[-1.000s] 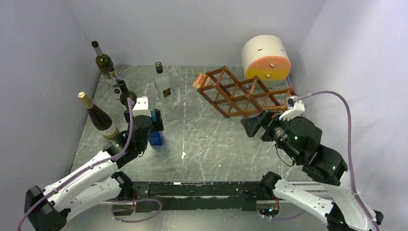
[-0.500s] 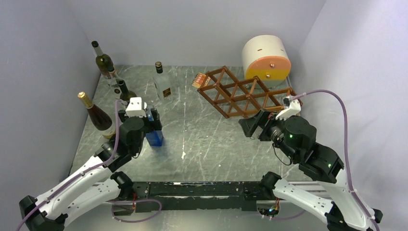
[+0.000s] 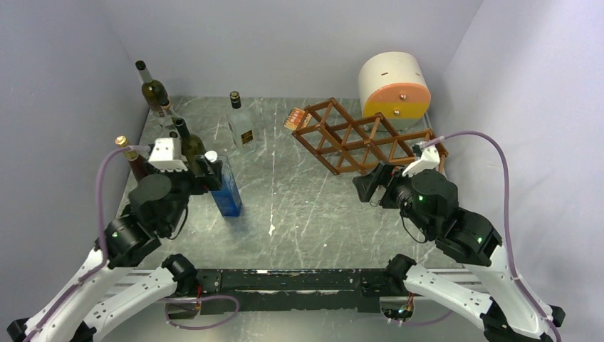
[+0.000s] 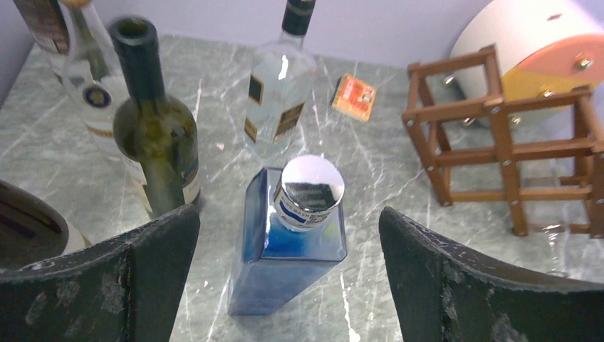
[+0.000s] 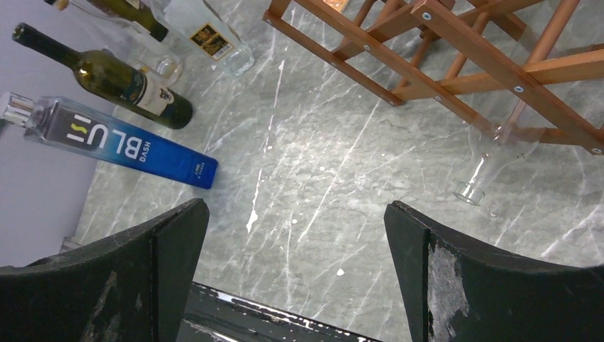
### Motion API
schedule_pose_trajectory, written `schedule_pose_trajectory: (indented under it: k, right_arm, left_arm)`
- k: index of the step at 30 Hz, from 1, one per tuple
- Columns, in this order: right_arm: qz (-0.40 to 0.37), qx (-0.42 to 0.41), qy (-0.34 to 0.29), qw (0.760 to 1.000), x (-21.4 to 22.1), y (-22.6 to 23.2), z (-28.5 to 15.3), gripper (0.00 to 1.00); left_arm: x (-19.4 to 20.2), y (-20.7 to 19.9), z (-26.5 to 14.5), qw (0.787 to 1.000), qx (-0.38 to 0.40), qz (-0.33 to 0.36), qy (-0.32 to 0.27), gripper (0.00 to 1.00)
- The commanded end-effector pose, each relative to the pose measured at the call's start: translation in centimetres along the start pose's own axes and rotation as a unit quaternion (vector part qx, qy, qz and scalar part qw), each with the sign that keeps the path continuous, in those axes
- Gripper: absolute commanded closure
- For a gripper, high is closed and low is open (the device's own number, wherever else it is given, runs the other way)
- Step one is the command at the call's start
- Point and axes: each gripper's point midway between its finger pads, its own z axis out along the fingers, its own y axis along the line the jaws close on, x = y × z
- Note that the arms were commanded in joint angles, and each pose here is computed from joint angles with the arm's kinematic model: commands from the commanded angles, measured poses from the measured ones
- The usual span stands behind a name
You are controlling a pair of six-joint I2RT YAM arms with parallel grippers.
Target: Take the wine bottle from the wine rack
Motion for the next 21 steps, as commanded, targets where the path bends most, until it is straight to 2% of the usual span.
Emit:
schedule_pose_trajectory:
  k: [1, 5, 8, 11, 14, 18, 21]
  right_arm:
    - [-0.013, 0.009, 0.000, 1.000, 0.1, -0.1, 0.6, 0.00]
    - [-0.028, 0.034, 0.016, 0.999, 1.1, -0.8, 1.6, 0.00]
    - [-0.037, 0.060, 0.027, 0.997, 2.4, -1.8, 2.7, 0.00]
    - [-0.040, 0.096, 0.034, 0.994, 4.0, -3.0, 4.4, 0.00]
    - [-0.035, 0.125, 0.046, 0.990, 5.9, -3.9, 6.2, 0.00]
    - [-0.009, 0.180, 0.042, 0.983, 7.0, -6.5, 8.1, 0.00]
    - [0.047, 0.220, 0.030, 0.974, 6.4, -10.8, 9.4, 0.00]
  left_arm:
    - [-3.3, 0.1, -2.3, 1.000, 0.019, 0.013, -0.015, 0.01]
    - [-8.3, -1.3, -3.9, 0.995, 0.061, 0.043, -0.058, 0.01]
    - [-13.1, -4.6, -4.8, 0.982, 0.134, 0.071, -0.109, 0.02]
    - [-15.7, -9.2, -4.4, 0.963, 0.214, 0.091, -0.134, 0.04]
    - [-16.5, -13.7, -3.6, 0.938, 0.292, 0.088, -0.161, 0.06]
    - [-15.2, -18.6, -2.2, 0.902, 0.384, 0.092, -0.175, 0.06]
    - [-13.2, -20.9, -0.2, 0.889, 0.414, 0.110, -0.162, 0.08]
